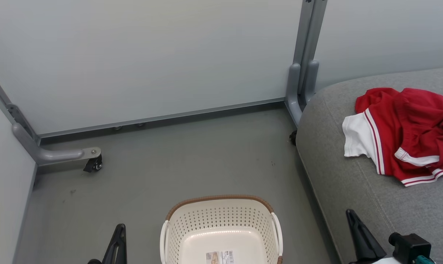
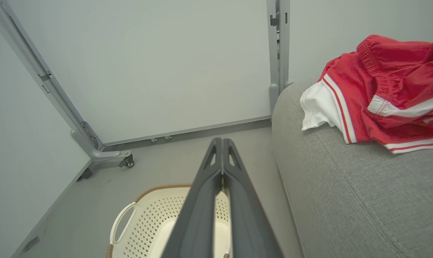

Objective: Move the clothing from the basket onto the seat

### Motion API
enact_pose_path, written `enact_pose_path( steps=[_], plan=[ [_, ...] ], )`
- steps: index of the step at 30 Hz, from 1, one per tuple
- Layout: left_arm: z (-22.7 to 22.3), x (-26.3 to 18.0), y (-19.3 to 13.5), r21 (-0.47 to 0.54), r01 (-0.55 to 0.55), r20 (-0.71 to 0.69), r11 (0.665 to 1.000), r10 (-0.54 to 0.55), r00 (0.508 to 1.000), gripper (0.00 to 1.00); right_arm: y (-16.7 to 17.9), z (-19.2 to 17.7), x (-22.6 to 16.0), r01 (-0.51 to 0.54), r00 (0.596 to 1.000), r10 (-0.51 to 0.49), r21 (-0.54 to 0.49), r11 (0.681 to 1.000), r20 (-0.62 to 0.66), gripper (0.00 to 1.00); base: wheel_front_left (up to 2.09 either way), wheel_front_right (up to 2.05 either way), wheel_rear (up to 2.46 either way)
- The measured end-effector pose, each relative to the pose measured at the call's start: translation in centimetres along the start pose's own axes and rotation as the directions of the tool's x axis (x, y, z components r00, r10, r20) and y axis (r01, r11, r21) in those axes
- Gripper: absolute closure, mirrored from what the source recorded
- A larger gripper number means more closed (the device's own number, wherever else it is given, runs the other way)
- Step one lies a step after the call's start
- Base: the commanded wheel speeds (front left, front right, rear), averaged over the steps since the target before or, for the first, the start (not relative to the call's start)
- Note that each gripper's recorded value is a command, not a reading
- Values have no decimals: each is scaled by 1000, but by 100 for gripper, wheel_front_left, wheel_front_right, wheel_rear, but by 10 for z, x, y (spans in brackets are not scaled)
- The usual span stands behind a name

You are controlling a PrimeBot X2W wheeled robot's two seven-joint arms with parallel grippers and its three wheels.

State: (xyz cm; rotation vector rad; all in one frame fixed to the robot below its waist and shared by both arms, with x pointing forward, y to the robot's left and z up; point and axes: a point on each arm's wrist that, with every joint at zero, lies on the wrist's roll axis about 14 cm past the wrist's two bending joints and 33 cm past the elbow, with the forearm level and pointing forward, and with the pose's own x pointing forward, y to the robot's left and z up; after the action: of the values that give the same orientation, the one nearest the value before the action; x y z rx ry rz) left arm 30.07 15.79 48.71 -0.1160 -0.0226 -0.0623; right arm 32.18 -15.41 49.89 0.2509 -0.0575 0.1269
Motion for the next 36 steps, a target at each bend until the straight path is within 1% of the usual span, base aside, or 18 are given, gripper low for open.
enact_pose_path(
  steps=[4, 9, 16, 27, 36],
  plan=[
    [-3, 1, 4, -80, -21, -18, 997, 20, 1000, 100, -5, -2, 0, 24, 1000, -24, 69, 997, -11, 100, 0, 0, 0],
    [-6, 5, 10, -175, -50, -35, 983, 44, 998, 100, -10, -3, 3, 52, 999, -49, 157, 986, -20, 100, 0, 0, 0],
    [-5, 12, 15, -296, -73, -47, 952, 62, 997, 100, -17, -2, 8, 81, 997, -76, 265, 961, -28, 100, 0, 0, 0],
    [-4, 23, 22, -458, -97, -63, 884, 77, 995, 100, -25, 1, 16, 112, 994, -107, 414, 903, -35, 100, 0, 0, 0],
    [-2, 30, 27, -570, -112, -70, 814, 88, 994, 100, -30, 1, 21, 130, 991, -123, 518, 846, -47, 100, 0, 0, 0]
  ],
)
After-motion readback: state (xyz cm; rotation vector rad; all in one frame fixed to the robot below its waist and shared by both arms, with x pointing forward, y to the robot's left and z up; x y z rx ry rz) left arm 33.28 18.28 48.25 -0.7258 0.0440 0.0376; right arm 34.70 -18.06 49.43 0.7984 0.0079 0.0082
